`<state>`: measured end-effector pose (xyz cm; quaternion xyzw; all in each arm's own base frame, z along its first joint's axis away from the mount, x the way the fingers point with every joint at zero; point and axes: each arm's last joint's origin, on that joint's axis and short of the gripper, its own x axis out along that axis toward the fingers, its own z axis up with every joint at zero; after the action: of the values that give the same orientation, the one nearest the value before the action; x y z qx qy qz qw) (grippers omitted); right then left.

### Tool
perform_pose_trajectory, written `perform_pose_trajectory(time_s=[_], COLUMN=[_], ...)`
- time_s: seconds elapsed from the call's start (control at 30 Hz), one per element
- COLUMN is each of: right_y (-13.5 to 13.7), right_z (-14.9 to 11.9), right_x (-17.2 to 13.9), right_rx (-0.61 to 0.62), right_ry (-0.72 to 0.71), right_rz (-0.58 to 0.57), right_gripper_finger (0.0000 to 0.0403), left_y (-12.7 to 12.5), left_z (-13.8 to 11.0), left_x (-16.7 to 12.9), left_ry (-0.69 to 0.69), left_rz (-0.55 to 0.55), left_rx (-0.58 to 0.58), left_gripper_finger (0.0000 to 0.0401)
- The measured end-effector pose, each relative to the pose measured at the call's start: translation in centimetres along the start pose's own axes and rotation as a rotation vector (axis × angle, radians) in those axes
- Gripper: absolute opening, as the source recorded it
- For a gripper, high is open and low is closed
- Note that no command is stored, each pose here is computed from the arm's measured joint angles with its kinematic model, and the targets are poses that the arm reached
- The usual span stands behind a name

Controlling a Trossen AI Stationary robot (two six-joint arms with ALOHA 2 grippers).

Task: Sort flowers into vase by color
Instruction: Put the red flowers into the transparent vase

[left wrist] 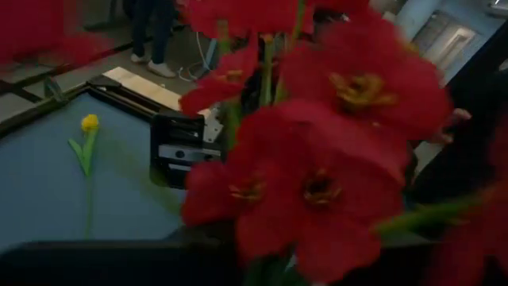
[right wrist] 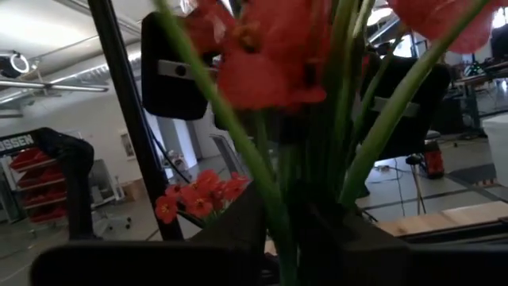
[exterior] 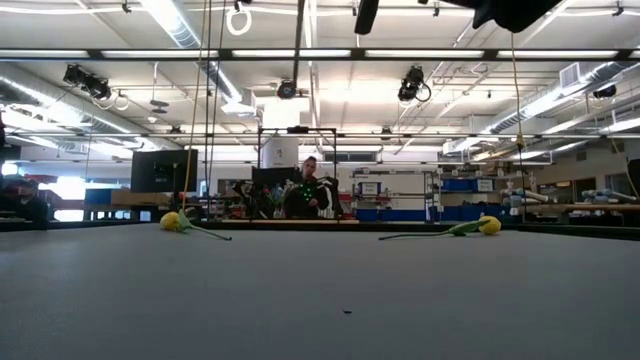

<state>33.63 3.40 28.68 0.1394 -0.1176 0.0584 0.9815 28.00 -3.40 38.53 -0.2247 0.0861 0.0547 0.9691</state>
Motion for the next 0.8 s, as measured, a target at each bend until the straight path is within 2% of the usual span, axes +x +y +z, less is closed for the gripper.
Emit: perform_pose_trajectory(time_s=[0.1, 0.17, 0.27, 0.43, 0.63, 0.8], right_y=[-0.1, -0.2, -0.4, -0.8, -1.2, -2.0], right_z=[0.0, 0.0, -0.3, -1.2, -2.6, -2.8], right_x=[0.0, 0.0, 0.0, -0.1, -0.5, -0.7], right_rx=[-0.001, -0.001, -0.001, 0.064, 0.227, 0.295], right_ry=[0.000, 0.001, 0.030, 0.108, 0.193, 0.188], right_rz=[-0.006, -0.019, -0.054, -0.141, -0.297, -0.396], right_gripper_finger=[0.0085, 0.0092, 0.0099, 0.0100, 0.0101, 0.0100], left_y=[0.2, 0.2, 0.3, 0.3, 0.2, 0.8], left_z=[0.1, 0.1, 0.3, 0.5, 1.2, 1.5], left_x=[0.0, -0.2, -1.1, -4.9, -11.3, -15.9], left_ry=[-0.001, 0.001, 0.019, 0.095, 0.132, 0.107], left_rz=[0.007, 0.009, 0.015, 0.008, -0.138, -0.200], left_rx=[0.050, 0.094, 0.141, 0.183, 0.261, 0.309], left_gripper_finger=[0.0045, 0.0015, 0.0012, 0.0006, 0.0004, 0.0002])
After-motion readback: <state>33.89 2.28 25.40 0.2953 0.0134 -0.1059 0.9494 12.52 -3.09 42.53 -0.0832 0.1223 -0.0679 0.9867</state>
